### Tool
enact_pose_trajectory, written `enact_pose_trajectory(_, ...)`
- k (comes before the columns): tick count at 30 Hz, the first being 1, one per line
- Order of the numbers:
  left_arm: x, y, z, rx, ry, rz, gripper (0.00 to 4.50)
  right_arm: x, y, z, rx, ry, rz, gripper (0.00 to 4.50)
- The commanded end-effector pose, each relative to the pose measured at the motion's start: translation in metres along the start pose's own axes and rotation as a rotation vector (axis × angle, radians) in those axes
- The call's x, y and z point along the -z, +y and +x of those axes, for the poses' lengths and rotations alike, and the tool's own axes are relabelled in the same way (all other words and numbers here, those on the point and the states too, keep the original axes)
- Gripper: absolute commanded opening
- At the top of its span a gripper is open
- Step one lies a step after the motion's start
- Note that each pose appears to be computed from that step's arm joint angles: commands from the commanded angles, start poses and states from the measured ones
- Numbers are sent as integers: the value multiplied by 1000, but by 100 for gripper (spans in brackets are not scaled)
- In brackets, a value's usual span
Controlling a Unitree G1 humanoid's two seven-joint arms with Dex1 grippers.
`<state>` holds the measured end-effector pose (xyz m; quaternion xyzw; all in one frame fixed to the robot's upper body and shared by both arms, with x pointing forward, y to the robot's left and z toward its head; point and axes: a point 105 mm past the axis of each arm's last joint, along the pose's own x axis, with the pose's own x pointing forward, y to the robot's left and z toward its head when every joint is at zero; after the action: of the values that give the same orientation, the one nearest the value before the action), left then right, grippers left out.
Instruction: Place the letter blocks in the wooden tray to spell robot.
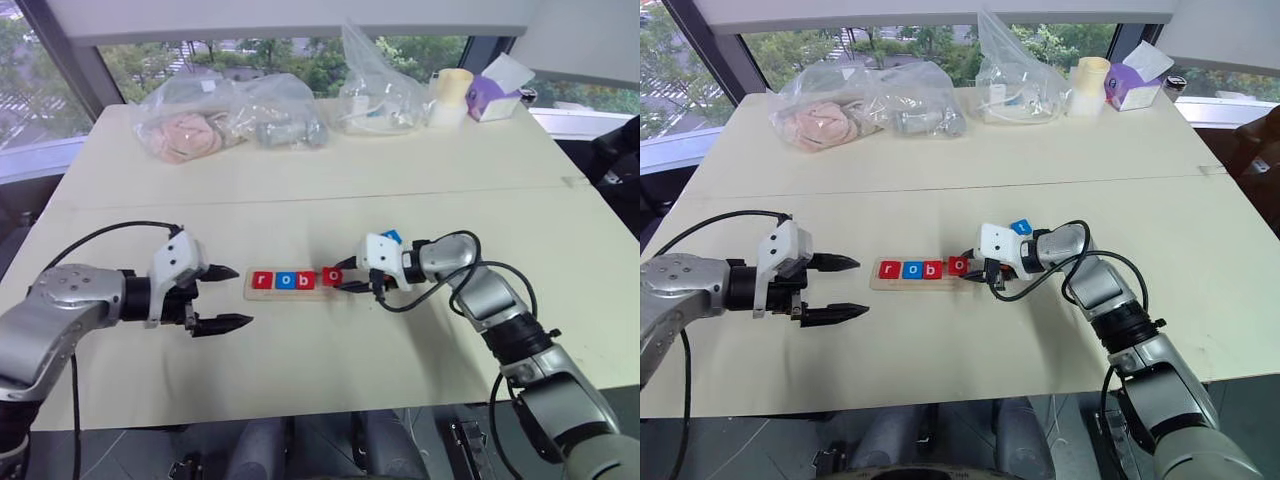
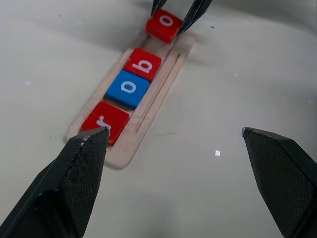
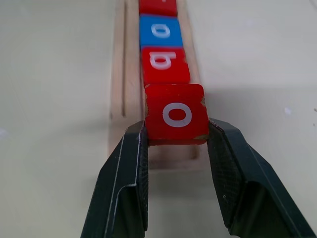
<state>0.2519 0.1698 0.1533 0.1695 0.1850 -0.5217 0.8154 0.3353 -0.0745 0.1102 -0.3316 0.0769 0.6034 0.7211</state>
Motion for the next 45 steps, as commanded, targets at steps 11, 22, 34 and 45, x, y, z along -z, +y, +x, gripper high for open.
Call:
enact_pose_trajectory(11, -6, -5, 5, -9, -29, 11, 450, -11, -4, 14, 2, -19, -25, 214)
enact_pose_trajectory(22, -6, -3, 7, -18, -32, 18, 450, -31, -27, -2, 127, -86, -25, 446)
enact_pose_trajectory(34, -48, 11, 9, -93, -275, -4, 450, 16, -76, -79, 772, -78, 515, 446)
enact_pose_trajectory(45, -57, 29, 31, -148, -337, 38, 450, 55, -59, -59, 922, 34, 713, 446)
